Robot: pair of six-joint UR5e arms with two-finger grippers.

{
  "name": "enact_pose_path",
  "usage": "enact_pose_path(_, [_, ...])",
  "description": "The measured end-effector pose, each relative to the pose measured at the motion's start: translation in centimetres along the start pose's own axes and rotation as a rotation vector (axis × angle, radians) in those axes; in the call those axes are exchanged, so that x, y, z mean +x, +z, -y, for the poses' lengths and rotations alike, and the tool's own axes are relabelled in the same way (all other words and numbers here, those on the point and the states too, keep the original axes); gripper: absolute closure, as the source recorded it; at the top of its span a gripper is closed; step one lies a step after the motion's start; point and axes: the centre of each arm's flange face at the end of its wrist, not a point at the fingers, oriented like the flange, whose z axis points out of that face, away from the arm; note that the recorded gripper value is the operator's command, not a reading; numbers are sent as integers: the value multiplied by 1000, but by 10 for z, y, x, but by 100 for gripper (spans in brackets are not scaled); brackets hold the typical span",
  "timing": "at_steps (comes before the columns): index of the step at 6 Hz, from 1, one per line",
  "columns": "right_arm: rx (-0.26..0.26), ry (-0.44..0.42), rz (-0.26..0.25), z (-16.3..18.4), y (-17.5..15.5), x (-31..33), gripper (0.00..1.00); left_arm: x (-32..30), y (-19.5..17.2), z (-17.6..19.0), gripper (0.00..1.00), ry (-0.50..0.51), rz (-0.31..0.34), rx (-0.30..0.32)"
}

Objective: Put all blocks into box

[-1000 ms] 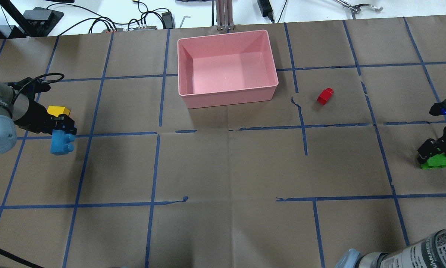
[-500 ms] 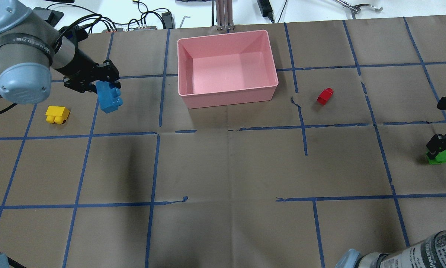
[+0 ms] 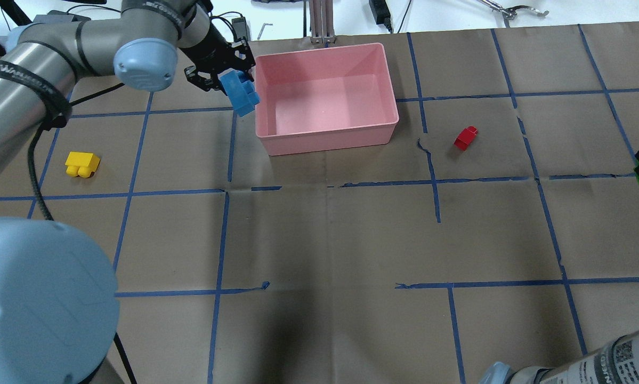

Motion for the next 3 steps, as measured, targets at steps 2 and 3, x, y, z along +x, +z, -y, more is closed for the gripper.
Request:
enact_pose_path(2, [16,26,20,40,-61,-56,63,66,46,-7,1,-39,-9,-12])
enact_pose_path(3, [28,50,24,58,-73,-97,63,74,56,-11,1,-59,-10,-19])
